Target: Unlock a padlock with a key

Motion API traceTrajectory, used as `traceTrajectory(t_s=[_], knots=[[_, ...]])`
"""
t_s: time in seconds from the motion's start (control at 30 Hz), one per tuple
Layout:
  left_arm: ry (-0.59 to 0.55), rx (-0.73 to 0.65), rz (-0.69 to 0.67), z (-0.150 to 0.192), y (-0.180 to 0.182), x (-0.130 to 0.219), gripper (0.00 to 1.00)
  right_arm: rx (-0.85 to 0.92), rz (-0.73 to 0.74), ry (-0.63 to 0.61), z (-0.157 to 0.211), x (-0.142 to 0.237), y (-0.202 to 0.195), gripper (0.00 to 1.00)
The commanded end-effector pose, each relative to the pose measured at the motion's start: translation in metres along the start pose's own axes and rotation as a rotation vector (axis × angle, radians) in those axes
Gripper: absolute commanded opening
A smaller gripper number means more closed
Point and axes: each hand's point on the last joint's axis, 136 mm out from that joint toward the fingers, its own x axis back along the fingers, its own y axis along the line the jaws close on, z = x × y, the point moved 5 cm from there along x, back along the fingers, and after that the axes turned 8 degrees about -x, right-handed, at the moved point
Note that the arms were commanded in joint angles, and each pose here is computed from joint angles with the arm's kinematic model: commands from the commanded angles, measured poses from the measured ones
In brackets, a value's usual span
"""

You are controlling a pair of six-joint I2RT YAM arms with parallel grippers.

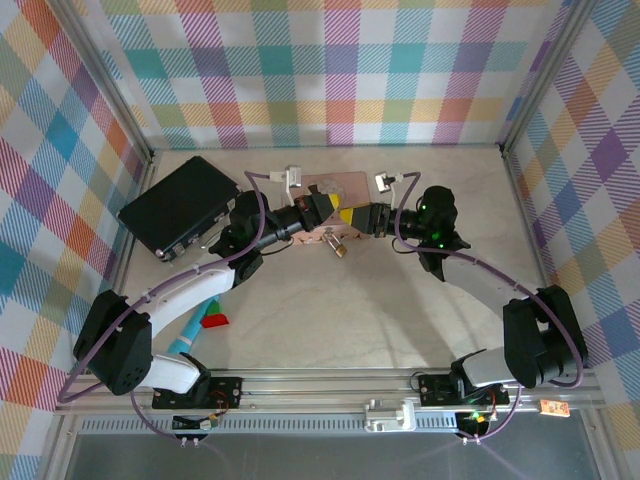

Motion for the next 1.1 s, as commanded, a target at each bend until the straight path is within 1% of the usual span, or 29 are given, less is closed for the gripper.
traceTrajectory(t_s=[0.0, 0.03, 0.13, 0.4, 0.6, 0.77, 0.83, 0.9, 0.93, 0.97, 1.07], knots=[[-0.041, -0.011, 0.038, -0.0036, -0.0094, 0.0018, 0.0, 0.051, -0.052, -0.002, -0.0076, -0.0037, 0.0137, 0.32], [-0.041, -0.009, 0.04, -0.0029, -0.0096, 0.0016, 0.0, 0.049, -0.052, -0.002, -0.0077, -0.0038, 0.0133, 0.32], [-0.045, -0.005, 0.04, -0.0028, -0.0097, 0.0015, 0.0, 0.047, -0.056, -0.003, -0.0084, -0.0048, 0.0121, 0.27], [-0.052, 0.005, 0.052, -0.0023, -0.0118, 0.0017, 0.0, 0.039, -0.063, -0.017, -0.011, -0.0065, 0.0094, 0.26], [-0.057, 0.013, 0.054, -0.0014, -0.0116, 0.0023, 0.0, 0.034, -0.072, -0.023, -0.0127, -0.0077, 0.0087, 0.2], [-0.066, 0.018, 0.059, -0.0013, -0.0117, 0.0029, 0.0, 0.021, -0.087, -0.028, -0.0145, -0.0092, 0.0081, 0.2], [-0.07, 0.02, 0.059, -0.0011, -0.0115, 0.0033, 0.0, 0.015, -0.094, -0.026, -0.0148, -0.0099, 0.0073, 0.16], [-0.074, 0.019, 0.056, -0.0014, -0.0114, 0.0038, 0.0, 0.015, -0.099, -0.024, -0.0146, -0.0104, 0.0069, 0.07], [-0.076, 0.019, 0.056, -0.0013, -0.0117, 0.0045, 0.0, 0.009, -0.097, -0.024, -0.0143, -0.0103, 0.0055, 0.02], [-0.079, 0.019, 0.055, -0.0018, -0.0118, 0.005, 0.0, 0.011, -0.096, -0.024, -0.014, -0.0105, 0.0052, 0.0], [-0.093, 0.017, 0.044, -0.0031, -0.0117, 0.008, 0.0, 0.016, -0.085, -0.026, -0.0136, -0.01, 0.0037, 0.0]])
